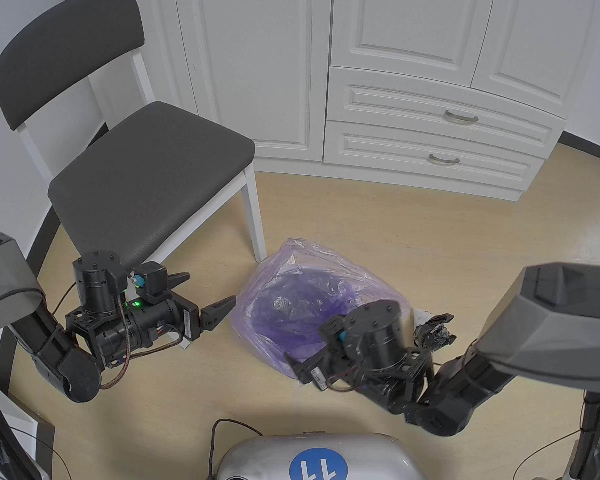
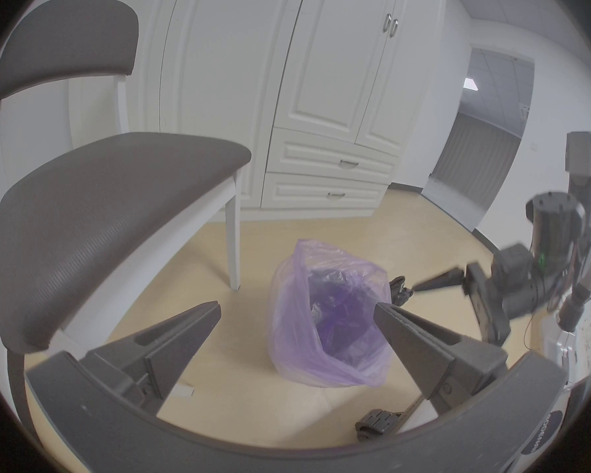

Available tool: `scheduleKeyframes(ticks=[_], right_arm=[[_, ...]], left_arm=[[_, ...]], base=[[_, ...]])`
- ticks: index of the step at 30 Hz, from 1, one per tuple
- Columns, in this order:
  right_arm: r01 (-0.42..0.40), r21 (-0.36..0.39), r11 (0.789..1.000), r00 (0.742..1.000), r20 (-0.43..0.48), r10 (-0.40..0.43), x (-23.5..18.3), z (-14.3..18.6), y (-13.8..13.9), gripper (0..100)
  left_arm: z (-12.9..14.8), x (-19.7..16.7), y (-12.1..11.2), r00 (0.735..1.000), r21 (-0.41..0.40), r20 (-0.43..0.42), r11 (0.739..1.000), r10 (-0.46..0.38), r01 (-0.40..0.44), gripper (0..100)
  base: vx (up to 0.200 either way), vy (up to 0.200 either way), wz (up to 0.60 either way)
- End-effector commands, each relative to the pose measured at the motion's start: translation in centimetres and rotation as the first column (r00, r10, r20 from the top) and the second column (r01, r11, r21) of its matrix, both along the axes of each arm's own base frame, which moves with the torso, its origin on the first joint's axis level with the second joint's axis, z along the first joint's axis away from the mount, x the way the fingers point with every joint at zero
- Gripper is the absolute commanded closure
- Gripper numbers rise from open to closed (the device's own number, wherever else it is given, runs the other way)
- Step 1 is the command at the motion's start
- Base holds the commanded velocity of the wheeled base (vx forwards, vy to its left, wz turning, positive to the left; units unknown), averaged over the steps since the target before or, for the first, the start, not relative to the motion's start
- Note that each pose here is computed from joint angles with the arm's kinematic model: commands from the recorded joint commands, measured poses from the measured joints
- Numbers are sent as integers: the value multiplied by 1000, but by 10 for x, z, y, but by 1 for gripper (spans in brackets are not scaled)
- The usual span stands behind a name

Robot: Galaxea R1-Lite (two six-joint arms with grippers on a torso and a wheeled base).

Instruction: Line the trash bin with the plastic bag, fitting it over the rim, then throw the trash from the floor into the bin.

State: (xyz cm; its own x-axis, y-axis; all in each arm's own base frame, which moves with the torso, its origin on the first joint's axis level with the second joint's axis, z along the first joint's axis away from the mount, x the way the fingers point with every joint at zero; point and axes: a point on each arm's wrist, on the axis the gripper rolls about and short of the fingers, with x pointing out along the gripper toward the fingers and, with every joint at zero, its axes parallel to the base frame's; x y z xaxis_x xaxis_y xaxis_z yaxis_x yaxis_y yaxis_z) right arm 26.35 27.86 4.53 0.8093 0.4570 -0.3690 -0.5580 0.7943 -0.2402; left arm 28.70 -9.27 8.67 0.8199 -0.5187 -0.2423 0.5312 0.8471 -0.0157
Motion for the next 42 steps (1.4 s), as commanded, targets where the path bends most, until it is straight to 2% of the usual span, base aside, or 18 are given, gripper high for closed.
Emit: scheduleKeyframes(ticks=[1,4,5,7,9,10,13,16,20,24,32,41,42], right_arm=[[150,31,988,988,16,-150,17,25,-40,0],[202,90,975,979,-15,-201,24,25,-46,0],[261,179,948,965,-60,-255,37,26,-47,0],[300,239,924,954,-74,-290,53,27,-47,0],[300,239,924,954,-74,-290,53,27,-47,0],[375,254,892,927,-115,-357,82,20,-53,0],[443,250,861,895,-173,-411,102,10,-63,0],[488,239,840,870,-209,-446,124,-5,-68,0],[521,206,828,848,-232,-476,140,-25,-75,0],[534,193,823,839,-240,-489,147,-30,-79,0],[540,187,821,834,-251,-491,151,-40,-78,0],[578,266,771,814,-257,-521,167,-33,-86,0],[578,266,771,814,-257,-521,167,-33,-86,0]], left_arm=[[-3,7,-18,998,39,-42,998,42,-40,0],[-2,11,-27,993,53,-73,995,89,-85,0],[2,13,-38,984,19,-121,991,130,-129,0],[8,16,-48,979,-28,-148,989,140,-146,0],[8,16,-48,979,-28,-148,989,140,-146,0],[14,22,-59,968,-83,-209,983,142,-163,0],[12,30,-65,957,-82,-253,982,144,-169,0],[1,41,-71,943,-51,-295,984,150,-173,0],[-19,52,-76,931,-22,-322,982,169,-186,0],[-33,60,-75,920,9,-335,977,204,-213,0],[-36,76,-65,915,1,-323,967,241,-255,0],[-48,98,-48,898,-3,-327,950,294,-312,0],[-48,98,-48,898,-3,-327,950,294,-312,0]], base=[[0,0,0],[0,0,0],[0,0,0],[0,0,0],[0,0,0],[0,0,0],[0,0,0],[0,0,0],[0,0,0],[0,0,0],[0,0,0],[0,0,0],[0,0,0]])
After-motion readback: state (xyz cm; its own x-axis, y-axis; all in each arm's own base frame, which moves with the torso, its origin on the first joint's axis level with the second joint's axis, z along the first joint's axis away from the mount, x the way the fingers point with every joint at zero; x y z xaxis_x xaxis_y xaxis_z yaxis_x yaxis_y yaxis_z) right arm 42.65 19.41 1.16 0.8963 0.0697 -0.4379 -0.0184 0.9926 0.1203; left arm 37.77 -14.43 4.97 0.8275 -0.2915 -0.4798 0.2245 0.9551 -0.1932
